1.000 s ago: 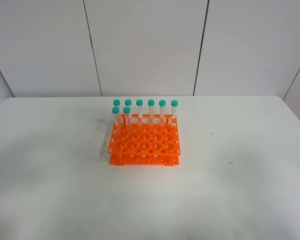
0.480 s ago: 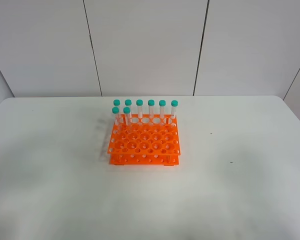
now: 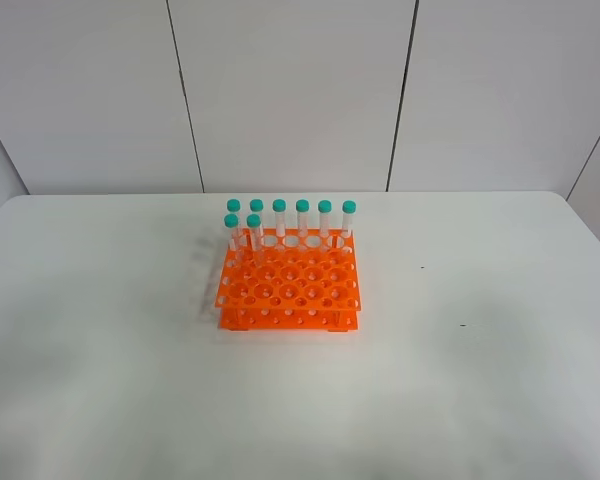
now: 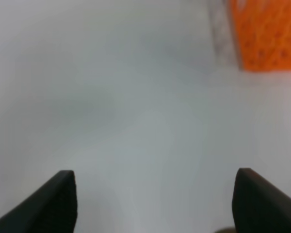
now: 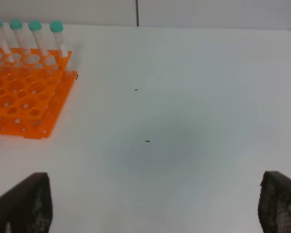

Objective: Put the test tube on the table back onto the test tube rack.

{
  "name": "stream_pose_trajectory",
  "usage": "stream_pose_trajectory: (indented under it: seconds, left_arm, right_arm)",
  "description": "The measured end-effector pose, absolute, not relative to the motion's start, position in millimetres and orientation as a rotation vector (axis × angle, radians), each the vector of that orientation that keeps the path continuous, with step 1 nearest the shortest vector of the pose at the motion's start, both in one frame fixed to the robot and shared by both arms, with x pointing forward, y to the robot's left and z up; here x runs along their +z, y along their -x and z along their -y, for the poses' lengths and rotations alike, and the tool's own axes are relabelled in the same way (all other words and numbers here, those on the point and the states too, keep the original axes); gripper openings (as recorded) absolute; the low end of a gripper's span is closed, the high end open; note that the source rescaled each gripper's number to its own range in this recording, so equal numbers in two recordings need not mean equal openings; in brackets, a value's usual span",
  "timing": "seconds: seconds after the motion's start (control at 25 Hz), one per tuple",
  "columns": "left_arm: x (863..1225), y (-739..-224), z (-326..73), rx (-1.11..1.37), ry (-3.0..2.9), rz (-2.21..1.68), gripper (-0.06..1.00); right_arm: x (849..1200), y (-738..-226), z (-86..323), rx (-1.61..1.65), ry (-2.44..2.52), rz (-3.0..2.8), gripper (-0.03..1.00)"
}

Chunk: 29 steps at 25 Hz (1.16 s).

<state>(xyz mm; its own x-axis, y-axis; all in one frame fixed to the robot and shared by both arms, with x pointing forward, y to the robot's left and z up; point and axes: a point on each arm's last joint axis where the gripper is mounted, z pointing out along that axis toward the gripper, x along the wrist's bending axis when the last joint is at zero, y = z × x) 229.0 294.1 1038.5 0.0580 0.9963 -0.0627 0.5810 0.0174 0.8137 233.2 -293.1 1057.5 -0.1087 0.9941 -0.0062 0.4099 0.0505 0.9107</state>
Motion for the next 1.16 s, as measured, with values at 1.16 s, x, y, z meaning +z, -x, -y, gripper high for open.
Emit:
stream_pose_trajectory:
  seconds: [1.16]
  left_arm:
    - [1038.4,-228.1,-294.1,0.779,-1.665,-1.581,0.95]
  right_arm:
    - [1057.5,-233.2,292.8,1.037,-1.441,-1.614,0.92]
